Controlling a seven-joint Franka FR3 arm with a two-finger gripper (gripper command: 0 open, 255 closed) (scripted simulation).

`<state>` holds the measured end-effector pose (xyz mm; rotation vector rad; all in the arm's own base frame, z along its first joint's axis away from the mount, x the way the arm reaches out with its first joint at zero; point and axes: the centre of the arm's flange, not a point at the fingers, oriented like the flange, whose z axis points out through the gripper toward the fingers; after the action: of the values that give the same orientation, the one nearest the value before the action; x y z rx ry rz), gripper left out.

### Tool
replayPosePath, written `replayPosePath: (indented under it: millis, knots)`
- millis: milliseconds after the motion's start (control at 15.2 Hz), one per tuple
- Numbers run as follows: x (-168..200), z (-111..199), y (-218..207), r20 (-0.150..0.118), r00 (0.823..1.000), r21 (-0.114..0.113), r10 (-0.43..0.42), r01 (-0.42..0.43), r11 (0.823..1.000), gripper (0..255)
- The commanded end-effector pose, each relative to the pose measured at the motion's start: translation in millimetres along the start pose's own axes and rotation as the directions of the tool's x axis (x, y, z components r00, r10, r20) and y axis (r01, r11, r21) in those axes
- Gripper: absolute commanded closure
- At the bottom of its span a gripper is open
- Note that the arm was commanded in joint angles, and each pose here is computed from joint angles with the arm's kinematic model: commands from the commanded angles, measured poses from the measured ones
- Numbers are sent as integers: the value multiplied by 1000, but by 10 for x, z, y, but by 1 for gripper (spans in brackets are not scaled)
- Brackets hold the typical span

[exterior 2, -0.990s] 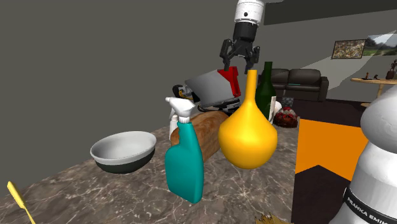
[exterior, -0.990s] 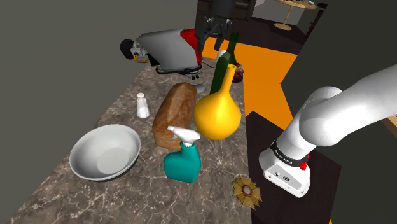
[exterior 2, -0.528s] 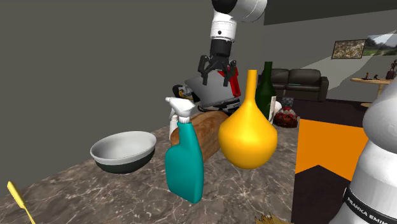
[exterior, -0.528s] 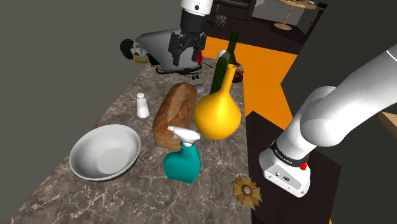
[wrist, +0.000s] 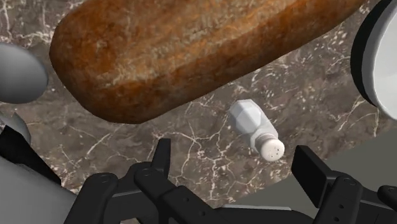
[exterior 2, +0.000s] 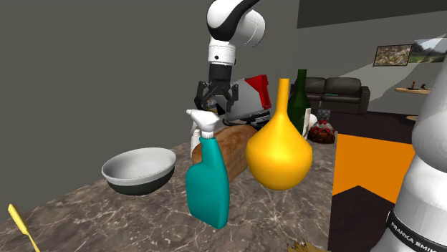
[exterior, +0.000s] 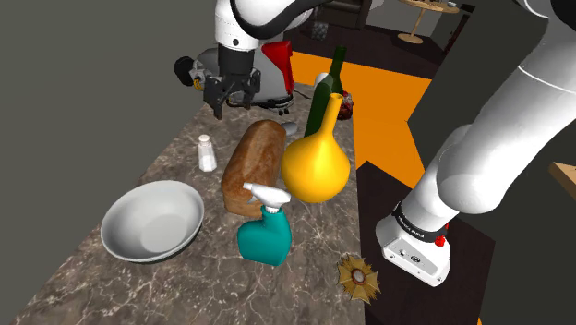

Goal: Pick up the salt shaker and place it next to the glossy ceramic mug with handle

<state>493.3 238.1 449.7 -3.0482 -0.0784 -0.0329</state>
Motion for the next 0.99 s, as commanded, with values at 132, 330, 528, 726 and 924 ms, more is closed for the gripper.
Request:
replayPosePath:
  millis: [132,330,528,726,924]
  knots:
    - [240,321,-364,8,1000,-10,-24,24,1000,0]
    - [392,540,-604,14,999,-16,-39,40,999,0]
    - [390,699,-602,14,999,-16,-39,40,999,0]
    - [388,857,-599,14,999,-16,-39,40,999,0]
    - [387,940,-598,14,999,-16,-39,40,999,0]
